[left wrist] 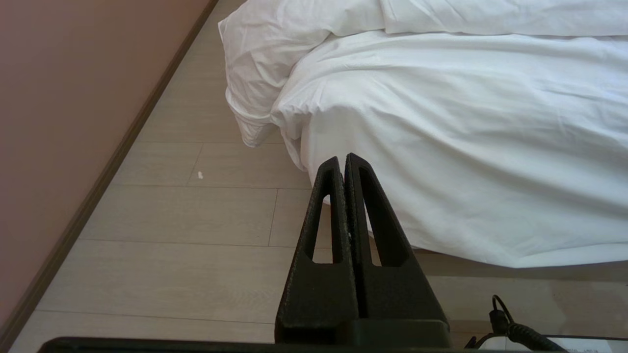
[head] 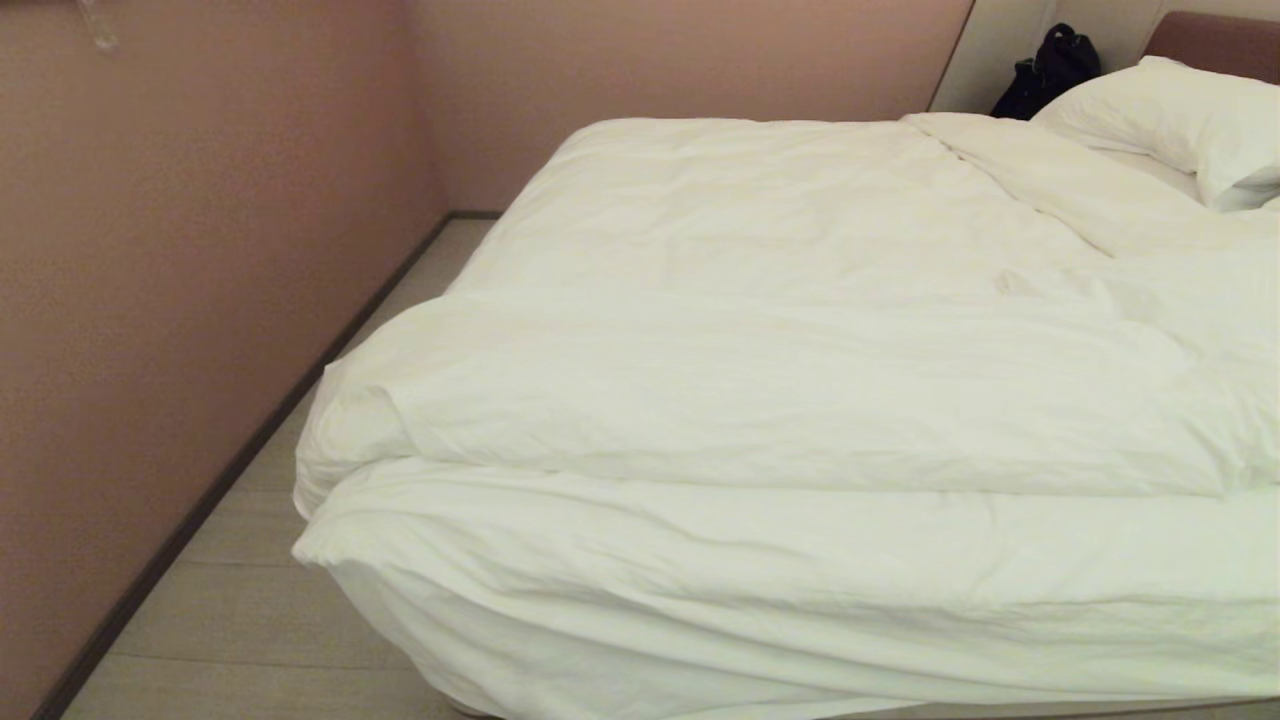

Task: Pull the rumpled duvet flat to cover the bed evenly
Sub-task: Hold the folded corner of the quilt

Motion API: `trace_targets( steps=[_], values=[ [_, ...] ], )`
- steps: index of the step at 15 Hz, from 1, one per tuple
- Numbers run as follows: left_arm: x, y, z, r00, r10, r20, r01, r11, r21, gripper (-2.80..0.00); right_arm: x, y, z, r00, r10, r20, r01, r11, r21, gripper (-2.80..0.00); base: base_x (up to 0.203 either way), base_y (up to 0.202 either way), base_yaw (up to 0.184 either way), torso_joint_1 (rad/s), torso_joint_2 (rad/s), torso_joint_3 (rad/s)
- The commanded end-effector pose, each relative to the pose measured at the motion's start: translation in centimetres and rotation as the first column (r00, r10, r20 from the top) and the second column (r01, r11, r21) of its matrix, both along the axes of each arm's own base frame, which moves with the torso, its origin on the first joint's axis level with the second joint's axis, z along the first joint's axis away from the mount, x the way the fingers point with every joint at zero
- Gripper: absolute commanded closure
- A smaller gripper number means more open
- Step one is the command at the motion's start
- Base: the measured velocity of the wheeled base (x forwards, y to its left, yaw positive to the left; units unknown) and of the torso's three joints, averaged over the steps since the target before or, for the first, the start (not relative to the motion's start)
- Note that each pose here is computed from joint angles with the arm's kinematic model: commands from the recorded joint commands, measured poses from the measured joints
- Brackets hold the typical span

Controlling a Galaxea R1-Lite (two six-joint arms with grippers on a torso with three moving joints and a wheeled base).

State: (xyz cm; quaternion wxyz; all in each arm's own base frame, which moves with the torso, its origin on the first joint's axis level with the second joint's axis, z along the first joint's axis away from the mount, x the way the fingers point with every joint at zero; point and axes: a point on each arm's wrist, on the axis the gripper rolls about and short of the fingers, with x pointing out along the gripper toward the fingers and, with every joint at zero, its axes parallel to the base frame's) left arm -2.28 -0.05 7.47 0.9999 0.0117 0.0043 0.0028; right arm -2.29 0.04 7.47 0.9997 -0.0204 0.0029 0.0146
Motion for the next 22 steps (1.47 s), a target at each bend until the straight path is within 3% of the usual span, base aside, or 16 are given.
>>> trace_targets(
  steps=[1,6,8,10,14,18,22],
  values=[
    [0.0,0.0,0.0,1.000,0.000,-0.001,0.000,1.000,0.003,0.00,0.0,0.0,0.0,1.000,0.002,-0.001,-0.002,1.000,-0.001,0.00,0.000,0.000,0.000,0.000,0.00,0.000],
    [-0.8,0.0,1.9,0.999,-0.016,0.029,0.016,1.000,0.000,0.00,0.0,0.0,0.0,1.000,0.000,-0.001,0.000,1.000,-0.001,0.00,0.000,0.000,0.000,0.000,0.00,0.000],
    [-0.8,-0.1,2.8,0.999,-0.037,0.009,0.037,0.999,-0.017,0.00,0.0,0.0,0.0,1.000,0.002,-0.001,-0.002,1.000,-0.001,0.00,0.000,0.000,0.000,0.000,0.00,0.000],
    [-0.3,-0.2,4.7,0.998,-0.066,-0.026,0.063,0.993,-0.099,0.00,0.0,0.0,0.0,1.000,0.002,-0.001,-0.002,1.000,-0.001,0.00,0.000,0.000,0.000,0.000,0.00,0.000],
    [3.3,-0.2,8.2,0.976,-0.126,-0.179,0.074,0.960,-0.271,0.00,0.0,0.0,0.0,1.000,0.002,-0.001,-0.002,1.000,-0.001,0.00,0.000,0.000,0.000,0.000,0.00,0.000],
    [8.1,-0.3,9.3,0.942,-0.171,-0.290,0.062,0.935,-0.349,0.00,0.0,0.0,0.0,1.000,0.000,-0.001,0.000,1.000,-0.001,0.00,0.000,0.000,0.000,0.000,0.00,0.000],
    [11.7,-0.4,9.8,0.907,-0.234,-0.350,0.075,0.908,-0.413,0.00,0.0,0.0,0.0,1.000,0.001,-0.001,-0.001,1.000,-0.001,0.00,0.000,0.000,0.000,0.000,0.00,0.000]
  ],
)
